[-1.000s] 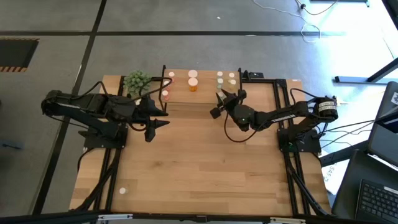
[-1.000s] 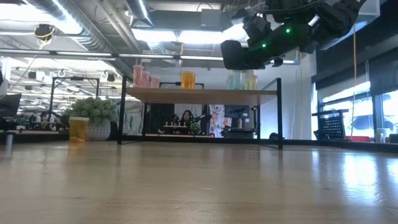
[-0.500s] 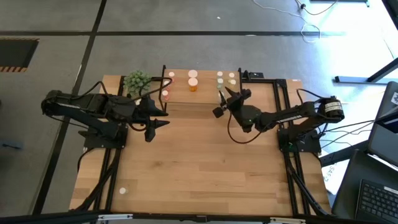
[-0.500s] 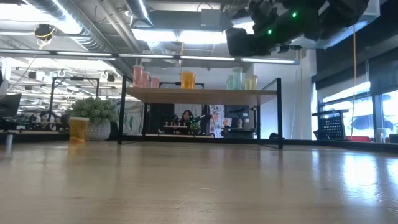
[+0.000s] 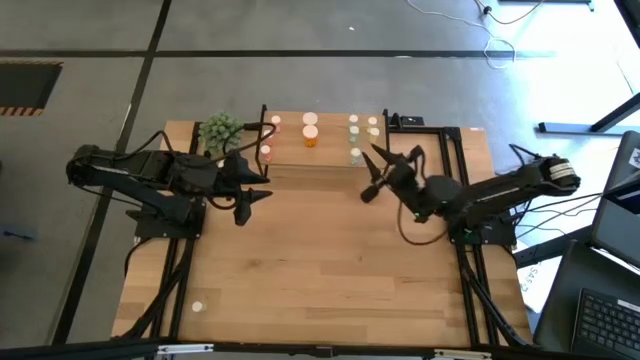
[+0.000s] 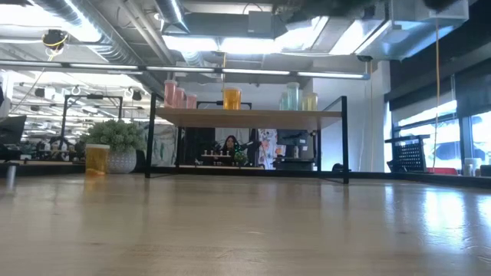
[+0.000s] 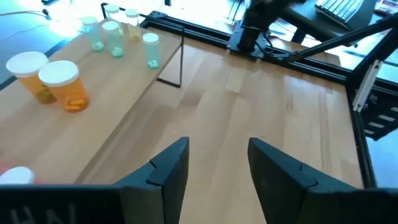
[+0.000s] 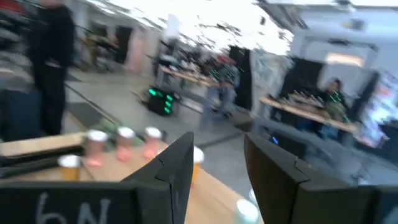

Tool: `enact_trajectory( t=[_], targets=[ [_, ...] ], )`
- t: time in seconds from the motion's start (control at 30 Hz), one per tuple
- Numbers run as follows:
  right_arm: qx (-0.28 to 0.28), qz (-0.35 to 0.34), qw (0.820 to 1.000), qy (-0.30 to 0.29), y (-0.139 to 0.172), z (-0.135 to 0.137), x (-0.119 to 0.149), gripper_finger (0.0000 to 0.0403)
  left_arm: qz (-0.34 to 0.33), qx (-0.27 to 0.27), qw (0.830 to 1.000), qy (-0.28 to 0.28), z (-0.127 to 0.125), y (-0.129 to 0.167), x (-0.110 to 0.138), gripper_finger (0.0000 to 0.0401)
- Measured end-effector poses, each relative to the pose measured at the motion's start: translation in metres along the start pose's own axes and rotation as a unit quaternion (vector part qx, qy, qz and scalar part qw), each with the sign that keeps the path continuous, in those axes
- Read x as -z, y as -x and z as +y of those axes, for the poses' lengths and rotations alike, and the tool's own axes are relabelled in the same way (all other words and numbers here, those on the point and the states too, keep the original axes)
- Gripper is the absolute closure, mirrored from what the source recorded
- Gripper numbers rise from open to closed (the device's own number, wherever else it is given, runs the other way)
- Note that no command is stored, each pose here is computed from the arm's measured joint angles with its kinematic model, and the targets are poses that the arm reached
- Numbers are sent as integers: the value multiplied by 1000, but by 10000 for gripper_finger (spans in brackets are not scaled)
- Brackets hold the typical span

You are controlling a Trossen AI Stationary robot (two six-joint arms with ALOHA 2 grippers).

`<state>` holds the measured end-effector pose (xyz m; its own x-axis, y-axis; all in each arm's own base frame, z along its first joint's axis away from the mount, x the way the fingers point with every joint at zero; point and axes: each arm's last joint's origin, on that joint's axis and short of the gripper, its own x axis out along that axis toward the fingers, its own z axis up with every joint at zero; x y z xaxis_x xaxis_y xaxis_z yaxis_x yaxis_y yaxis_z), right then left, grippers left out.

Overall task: Pick and place medicine bottles onto shelf by color
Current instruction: Put the yellow medicine bottle on the shelf, aligned with the other yellow medicine bottle

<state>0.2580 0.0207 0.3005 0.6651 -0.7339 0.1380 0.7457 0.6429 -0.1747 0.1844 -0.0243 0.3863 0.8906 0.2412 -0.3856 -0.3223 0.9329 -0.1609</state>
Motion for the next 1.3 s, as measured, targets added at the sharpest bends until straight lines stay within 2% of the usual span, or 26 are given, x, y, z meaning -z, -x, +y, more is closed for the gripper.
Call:
enact_trajectory(
  t=[0.1, 0.3, 0.53, 0.67, 0.77, 0.87, 1.03, 1.3],
  targets=[
    [-44, -29, 999, 1, 15, -3, -15, 259, 16, -18, 1000, 2, 2, 0, 4, 242],
    [-93, -50, 994, -25, 44, -11, -36, 259, 44, -46, 997, 39, 6, 1, 11, 245],
    [-161, -54, 985, -23, 75, -17, -47, 259, 138, -4, 988, 73, 7, 3, 24, 245],
    [-200, -50, 979, -3, 89, -18, -48, 259, 237, 36, 963, 122, 5, 9, 37, 245],
    [-226, -36, 973, 9, 97, -17, -44, 259, 308, 53, 935, 170, 3, 15, 46, 245],
    [-271, -17, 962, -15, 103, -16, -40, 259, 360, 47, 906, 218, -1, 21, 53, 245],
    [-362, 52, 926, -93, 108, -16, -28, 259, 408, 19, 876, 258, -9, 32, 63, 245],
    [-403, 173, 889, -133, 110, -16, -15, 259, 467, -9, 834, 294, -28, 49, 87, 245]
  ],
)
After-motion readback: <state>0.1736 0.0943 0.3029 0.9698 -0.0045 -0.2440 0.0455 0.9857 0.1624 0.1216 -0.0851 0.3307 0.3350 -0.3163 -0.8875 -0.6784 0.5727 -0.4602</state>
